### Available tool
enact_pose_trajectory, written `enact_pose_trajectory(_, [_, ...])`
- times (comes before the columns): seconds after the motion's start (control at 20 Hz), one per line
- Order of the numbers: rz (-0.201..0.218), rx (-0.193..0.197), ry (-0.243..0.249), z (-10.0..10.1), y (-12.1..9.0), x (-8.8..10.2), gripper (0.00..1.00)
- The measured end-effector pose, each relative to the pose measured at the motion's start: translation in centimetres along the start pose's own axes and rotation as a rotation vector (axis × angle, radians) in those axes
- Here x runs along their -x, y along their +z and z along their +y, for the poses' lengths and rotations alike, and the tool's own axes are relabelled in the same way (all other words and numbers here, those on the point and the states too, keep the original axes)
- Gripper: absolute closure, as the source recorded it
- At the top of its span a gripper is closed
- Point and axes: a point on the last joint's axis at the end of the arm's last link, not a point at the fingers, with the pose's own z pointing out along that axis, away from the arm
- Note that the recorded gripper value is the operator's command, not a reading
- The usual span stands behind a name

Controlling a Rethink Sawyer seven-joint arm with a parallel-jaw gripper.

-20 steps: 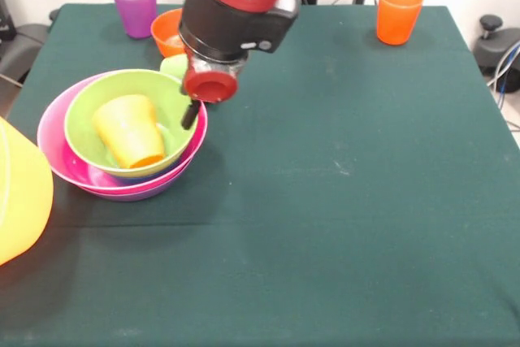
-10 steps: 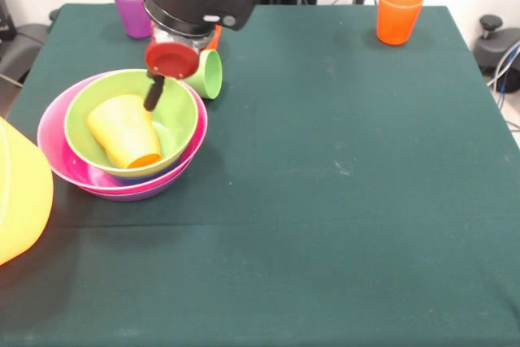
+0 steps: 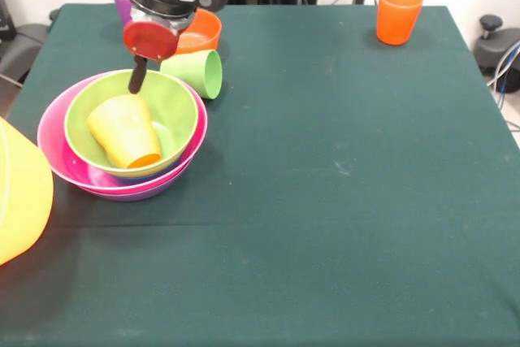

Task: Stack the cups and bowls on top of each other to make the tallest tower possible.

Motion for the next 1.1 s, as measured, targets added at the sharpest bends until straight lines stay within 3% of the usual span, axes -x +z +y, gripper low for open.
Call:
enact_pose_trajectory(0.6, [0.030,-0.003,0.053,-0.6,1.1,2.2,0.00])
enact_pose_trajectory(1.1, [0.007,0.032,0.086,-0.8,3.2,4.0,0.00])
